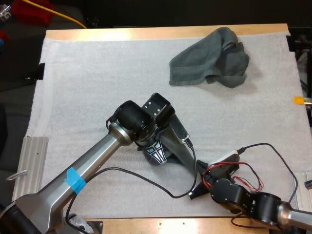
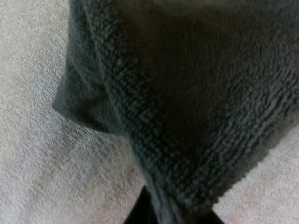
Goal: Pick towel from pile, fold and stack
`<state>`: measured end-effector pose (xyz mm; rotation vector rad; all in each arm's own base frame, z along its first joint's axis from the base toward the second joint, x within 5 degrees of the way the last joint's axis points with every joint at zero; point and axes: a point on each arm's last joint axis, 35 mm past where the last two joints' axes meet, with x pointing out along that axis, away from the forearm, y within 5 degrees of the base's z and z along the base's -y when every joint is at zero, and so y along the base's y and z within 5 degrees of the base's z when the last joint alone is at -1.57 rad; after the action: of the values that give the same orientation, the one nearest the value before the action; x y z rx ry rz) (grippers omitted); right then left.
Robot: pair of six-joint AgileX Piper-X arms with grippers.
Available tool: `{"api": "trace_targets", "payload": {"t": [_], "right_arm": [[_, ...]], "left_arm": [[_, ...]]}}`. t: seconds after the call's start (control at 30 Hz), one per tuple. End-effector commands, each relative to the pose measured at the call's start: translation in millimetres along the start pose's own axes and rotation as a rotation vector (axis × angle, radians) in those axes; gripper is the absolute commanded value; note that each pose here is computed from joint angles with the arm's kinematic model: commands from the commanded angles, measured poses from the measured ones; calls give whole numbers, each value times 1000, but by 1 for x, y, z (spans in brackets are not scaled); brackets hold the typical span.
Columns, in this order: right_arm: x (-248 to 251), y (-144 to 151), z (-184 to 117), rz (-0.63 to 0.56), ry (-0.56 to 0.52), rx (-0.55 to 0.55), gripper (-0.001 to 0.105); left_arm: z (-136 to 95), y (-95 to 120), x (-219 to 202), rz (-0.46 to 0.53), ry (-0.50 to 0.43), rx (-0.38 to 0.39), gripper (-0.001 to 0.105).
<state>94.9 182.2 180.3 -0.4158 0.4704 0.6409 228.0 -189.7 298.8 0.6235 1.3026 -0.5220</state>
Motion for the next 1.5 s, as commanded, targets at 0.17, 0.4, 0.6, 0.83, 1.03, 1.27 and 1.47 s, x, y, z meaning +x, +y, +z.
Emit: {"api": "trace_targets", "payload": {"t": [0.17,0.4,0.6,0.83,1.03,1.27,1.47], "right_arm": [[-10,-7,5,-36,-11,-56,2],[-3,1,2,106,10,-63,53],[14,12,-5,171,32,-71,66],[30,20,-12,155,45,-94,66],[44,22,-16,99,44,-105,66],[69,11,-4,26,69,-64,52],[73,4,-4,5,94,-53,17]], "left_arm": [[0,1,-6,-4,-17,-8,0],[1,1,-6,-4,-19,-8,0],[1,1,-6,-4,-19,-8,0],[1,1,-6,-4,-19,-10,0],[1,1,-6,-4,-19,-10,0],[-1,1,-6,-5,-8,-14,0],[-3,1,-6,-6,14,-11,0]]}}
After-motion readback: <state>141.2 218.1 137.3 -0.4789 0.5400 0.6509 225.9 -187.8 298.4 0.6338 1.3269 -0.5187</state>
